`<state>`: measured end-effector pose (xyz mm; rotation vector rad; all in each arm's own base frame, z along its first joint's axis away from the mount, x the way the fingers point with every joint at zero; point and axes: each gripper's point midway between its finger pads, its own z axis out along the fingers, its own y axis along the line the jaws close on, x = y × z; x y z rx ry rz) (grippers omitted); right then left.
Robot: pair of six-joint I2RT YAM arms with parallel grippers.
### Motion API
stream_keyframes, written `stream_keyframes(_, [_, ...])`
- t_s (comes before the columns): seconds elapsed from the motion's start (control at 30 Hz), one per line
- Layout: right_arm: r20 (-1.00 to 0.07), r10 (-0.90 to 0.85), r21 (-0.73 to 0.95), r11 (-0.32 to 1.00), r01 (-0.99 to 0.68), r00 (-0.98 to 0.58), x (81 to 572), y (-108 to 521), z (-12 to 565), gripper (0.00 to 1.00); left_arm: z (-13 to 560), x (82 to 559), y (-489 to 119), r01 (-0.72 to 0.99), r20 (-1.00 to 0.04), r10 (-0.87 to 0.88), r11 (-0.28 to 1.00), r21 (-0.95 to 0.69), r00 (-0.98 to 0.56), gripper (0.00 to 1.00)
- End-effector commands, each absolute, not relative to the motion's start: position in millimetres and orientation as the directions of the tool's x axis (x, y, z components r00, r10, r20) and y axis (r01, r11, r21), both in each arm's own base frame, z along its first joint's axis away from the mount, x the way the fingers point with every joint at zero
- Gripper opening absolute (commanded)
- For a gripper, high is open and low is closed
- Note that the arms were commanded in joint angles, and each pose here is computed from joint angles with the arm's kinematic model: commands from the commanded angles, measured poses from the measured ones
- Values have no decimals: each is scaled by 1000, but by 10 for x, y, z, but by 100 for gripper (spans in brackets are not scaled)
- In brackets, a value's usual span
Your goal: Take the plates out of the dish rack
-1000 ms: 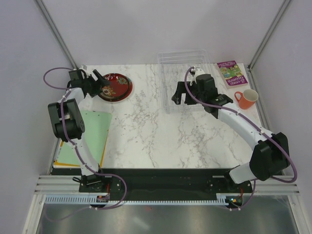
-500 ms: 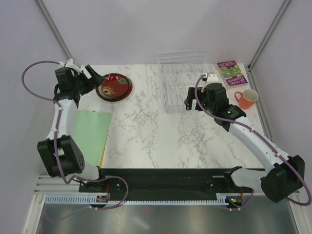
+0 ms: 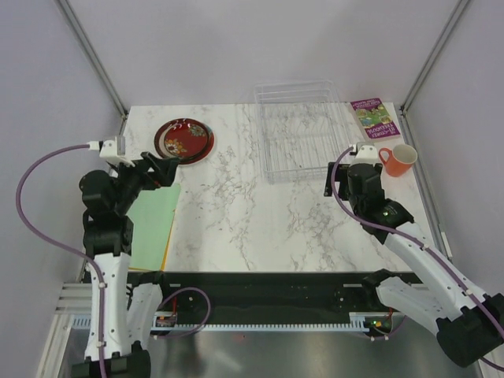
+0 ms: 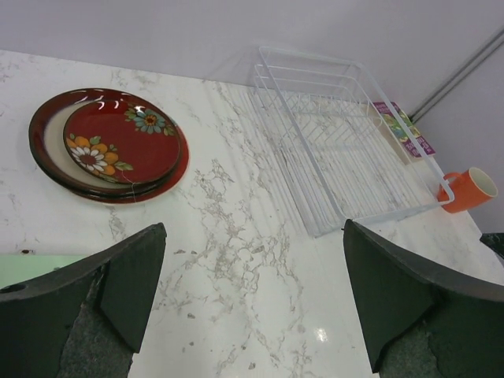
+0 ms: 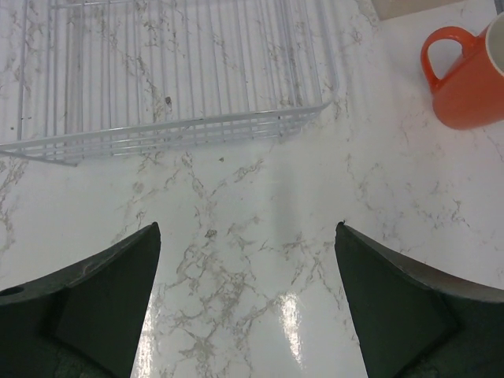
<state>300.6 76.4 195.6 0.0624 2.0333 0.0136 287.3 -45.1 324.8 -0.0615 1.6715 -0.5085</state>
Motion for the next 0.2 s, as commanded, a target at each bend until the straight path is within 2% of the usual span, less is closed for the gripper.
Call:
stream_keyframes(0.0, [-911, 115, 78, 991, 110, -396, 2990, 662, 2057, 98, 3207, 2643, -462, 272, -961, -255, 922, -276, -111, 100])
stream_keyframes(0.17, [-920, 133, 69, 981, 182, -368, 2975, 532, 2041, 98, 3117, 2602, -399, 228, -959, -260, 933, -279, -110, 100])
